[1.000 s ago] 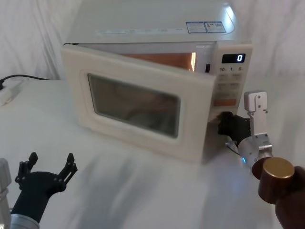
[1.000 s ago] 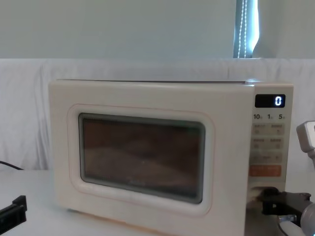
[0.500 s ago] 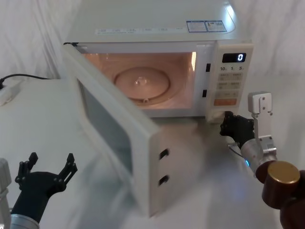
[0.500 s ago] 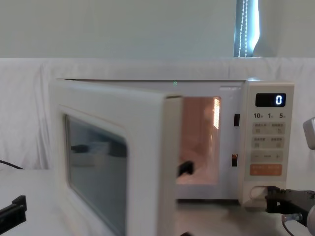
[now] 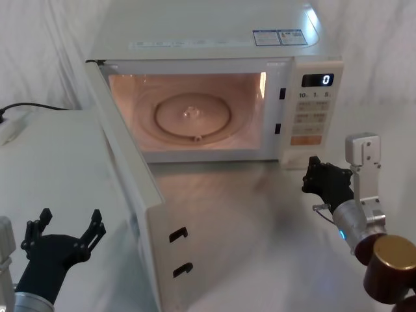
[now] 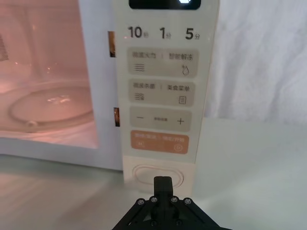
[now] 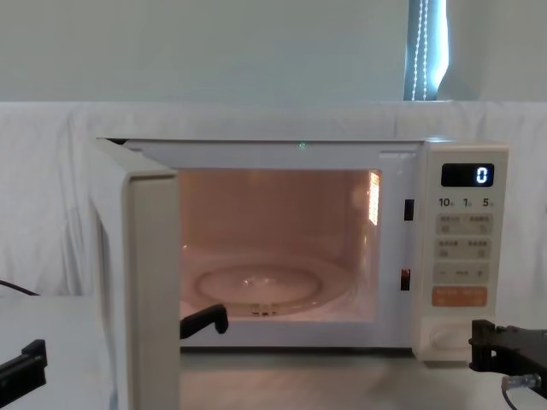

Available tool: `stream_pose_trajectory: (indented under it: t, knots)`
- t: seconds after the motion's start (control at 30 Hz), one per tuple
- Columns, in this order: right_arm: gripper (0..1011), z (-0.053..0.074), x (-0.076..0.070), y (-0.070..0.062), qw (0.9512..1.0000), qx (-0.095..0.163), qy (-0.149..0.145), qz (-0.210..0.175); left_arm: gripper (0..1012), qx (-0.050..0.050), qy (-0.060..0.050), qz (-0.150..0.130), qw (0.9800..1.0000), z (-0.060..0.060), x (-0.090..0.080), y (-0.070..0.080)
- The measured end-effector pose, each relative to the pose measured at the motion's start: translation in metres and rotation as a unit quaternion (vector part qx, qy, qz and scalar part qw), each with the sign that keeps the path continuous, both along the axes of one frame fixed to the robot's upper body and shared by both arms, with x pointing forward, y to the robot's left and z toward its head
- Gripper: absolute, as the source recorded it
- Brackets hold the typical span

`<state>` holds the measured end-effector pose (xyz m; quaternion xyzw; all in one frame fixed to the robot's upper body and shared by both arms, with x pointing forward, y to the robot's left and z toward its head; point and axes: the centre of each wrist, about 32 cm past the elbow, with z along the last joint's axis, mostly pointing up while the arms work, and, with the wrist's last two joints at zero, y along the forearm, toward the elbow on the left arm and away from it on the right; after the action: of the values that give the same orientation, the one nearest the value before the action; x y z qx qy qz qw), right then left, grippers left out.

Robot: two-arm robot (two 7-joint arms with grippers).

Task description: Press the button to open the microwave door with one hand; close the microwave door with the other hand.

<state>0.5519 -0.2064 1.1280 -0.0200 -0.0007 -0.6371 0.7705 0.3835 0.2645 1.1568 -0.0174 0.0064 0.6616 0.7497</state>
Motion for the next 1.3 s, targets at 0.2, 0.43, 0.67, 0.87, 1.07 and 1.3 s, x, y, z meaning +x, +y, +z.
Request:
stream_pose_trajectory:
  t: [0.2,0.43,0.67,0.87,1.07,1.3]
  knots:
    - [0,0.002,-0.019,0.003,0.9999,-0.003,-0.01,0.001,1001,0.0,0.0,0.0,1.0,0.0,0.0,0.0]
    - [0,0.003,-0.039,0.007,0.9997,0.001,-0.026,0.004,1001,0.0,0.0,0.0,1.0,0.0,0.0,0.0]
    - [0,0.006,-0.054,0.01,0.9993,0.002,-0.036,0.009,1001,0.0,0.0,0.0,1.0,0.0,0.0,0.0]
    - [0,0.006,-0.067,0.011,0.9992,0.006,-0.037,0.012,1001,0.0,0.0,0.0,1.0,0.0,0.0,0.0]
    - [0,0.006,-0.074,0.01,0.9993,0.008,-0.036,0.01,1001,0.0,0.0,0.0,1.0,0.0,0.0,0.0]
    - [0,0.003,-0.078,0.01,0.9993,0.015,-0.035,0.004,1001,0.0,0.0,0.0,1.0,0.0,0.0,0.0]
